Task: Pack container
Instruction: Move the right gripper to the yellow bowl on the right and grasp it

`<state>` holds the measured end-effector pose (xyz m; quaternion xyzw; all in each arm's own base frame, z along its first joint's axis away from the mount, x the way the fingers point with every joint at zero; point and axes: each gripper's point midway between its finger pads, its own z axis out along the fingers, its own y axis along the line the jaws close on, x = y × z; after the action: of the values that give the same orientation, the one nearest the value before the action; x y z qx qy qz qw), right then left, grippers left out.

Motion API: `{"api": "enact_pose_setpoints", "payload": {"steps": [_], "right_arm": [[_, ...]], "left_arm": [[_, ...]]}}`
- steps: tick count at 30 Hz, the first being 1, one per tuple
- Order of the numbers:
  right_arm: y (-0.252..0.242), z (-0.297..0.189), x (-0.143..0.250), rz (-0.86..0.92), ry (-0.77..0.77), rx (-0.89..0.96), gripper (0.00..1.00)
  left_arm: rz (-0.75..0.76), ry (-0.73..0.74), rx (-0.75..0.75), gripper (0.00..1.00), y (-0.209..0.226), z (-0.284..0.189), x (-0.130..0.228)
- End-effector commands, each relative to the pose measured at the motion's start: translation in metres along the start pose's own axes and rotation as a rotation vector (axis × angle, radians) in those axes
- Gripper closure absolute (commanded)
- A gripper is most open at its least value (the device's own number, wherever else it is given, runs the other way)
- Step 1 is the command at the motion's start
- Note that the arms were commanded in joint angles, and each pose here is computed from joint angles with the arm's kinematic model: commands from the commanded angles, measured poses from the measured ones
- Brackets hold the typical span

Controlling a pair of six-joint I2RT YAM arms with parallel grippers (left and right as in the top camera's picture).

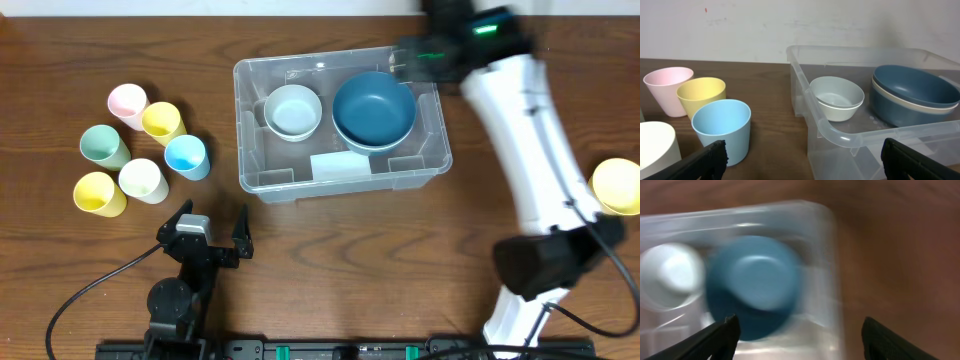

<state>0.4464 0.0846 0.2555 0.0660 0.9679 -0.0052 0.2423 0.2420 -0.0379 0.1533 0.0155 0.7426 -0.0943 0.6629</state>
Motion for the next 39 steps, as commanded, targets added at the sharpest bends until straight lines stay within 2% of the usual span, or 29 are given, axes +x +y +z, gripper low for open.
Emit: {"api": "enact_pose_setpoints", "payload": {"steps": [1, 5, 10, 14, 19, 23, 27, 32, 39], "right_arm": [[-0.076, -0.009, 0.002, 0.254, 0.047, 0.086, 0.21], [-0.161, -0.006, 0.027, 0.466, 0.154, 0.217, 0.21], [-0.239, 0.001, 0.058, 0.657, 0.237, 0.313, 0.21], [-0.286, 0.017, 0.095, 0.78, 0.318, 0.364, 0.21], [-0.317, 0.047, 0.139, 0.862, 0.399, 0.395, 0.22], [-0.33, 0.075, 0.168, 0.873, 0.435, 0.387, 0.23], [-0.334, 0.099, 0.179, 0.831, 0.419, 0.332, 0.25], [-0.328, 0.125, 0.165, 0.674, 0.335, 0.184, 0.31], [-0.336, 0.133, 0.141, 0.522, 0.237, 0.167, 0.37]], "left_arm": [[0.004, 0.045, 0.002, 0.02, 0.001, 0.001, 0.015], [0.004, 0.045, 0.002, 0.02, 0.001, 0.001, 0.015], [0.004, 0.045, 0.002, 0.02, 0.001, 0.001, 0.015], [0.004, 0.045, 0.002, 0.02, 0.001, 0.001, 0.015], [0.004, 0.045, 0.002, 0.02, 0.001, 0.001, 0.015], [0.004, 0.045, 0.002, 0.02, 0.001, 0.001, 0.015], [0.004, 0.045, 0.002, 0.02, 0.001, 0.001, 0.015], [0.004, 0.045, 0.002, 0.02, 0.001, 0.001, 0.015], [0.004, 0.045, 0.002, 0.02, 0.001, 0.001, 0.015]]}}
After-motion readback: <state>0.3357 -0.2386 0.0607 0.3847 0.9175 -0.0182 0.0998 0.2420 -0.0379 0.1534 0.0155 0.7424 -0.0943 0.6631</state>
